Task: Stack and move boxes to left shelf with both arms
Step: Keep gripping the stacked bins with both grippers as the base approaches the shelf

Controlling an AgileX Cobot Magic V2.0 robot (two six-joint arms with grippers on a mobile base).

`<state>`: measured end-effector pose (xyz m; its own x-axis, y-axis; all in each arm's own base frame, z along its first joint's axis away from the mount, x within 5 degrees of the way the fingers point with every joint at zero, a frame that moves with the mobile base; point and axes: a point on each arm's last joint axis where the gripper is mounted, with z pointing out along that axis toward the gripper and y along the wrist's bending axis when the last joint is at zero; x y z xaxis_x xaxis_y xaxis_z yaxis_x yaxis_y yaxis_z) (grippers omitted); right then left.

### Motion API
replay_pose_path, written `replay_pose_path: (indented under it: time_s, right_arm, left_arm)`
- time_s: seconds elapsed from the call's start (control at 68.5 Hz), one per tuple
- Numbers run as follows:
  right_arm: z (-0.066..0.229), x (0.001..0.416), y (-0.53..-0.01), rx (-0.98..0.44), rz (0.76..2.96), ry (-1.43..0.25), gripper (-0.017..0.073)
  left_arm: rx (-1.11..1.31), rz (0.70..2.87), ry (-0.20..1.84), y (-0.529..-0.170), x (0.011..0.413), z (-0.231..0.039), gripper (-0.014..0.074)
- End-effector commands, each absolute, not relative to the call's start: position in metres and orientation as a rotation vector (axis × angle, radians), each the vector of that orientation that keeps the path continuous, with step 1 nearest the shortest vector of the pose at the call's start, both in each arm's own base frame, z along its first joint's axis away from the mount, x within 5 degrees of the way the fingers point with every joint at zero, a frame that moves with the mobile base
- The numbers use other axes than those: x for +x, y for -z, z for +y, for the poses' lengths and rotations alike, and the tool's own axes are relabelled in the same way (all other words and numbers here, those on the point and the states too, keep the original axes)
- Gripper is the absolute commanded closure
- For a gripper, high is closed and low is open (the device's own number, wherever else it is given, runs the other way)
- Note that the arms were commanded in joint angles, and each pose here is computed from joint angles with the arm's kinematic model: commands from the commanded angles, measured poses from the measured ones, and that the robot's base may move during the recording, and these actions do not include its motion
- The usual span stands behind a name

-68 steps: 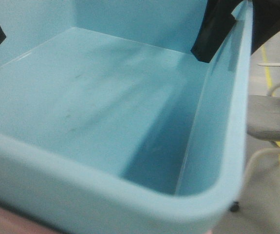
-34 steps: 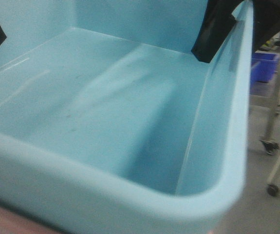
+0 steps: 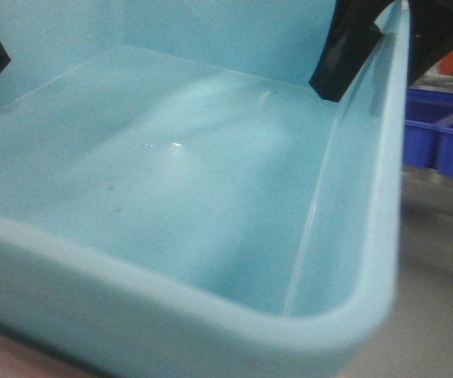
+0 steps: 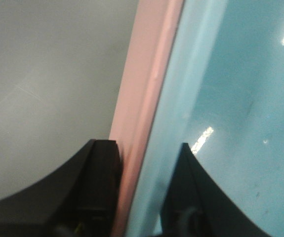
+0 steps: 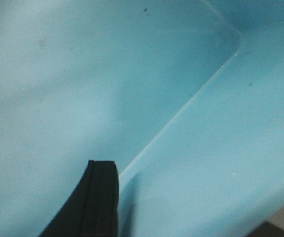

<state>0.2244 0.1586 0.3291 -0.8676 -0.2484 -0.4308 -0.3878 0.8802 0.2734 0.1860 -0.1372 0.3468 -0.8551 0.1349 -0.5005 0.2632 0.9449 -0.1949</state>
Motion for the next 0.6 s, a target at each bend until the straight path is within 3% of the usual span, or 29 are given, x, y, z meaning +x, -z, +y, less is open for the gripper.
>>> replay_pose_path:
  time_s: [0.0, 0.584]
  right_arm:
    - [0.1625, 0.2288, -0.3587, -0.502, 2.420, -0.566, 0.0500]
    - [0.1625, 0.2288, -0.3587, -0.502, 2.420, -0.566, 0.0500]
  left_arm:
    - [0.336, 2.467, 0.633, -0.3746, 0.1738, -0.1523, 0.0596]
    - [0.335, 2.467, 0.635, -0.3746, 0.1737, -0.1524, 0.0596]
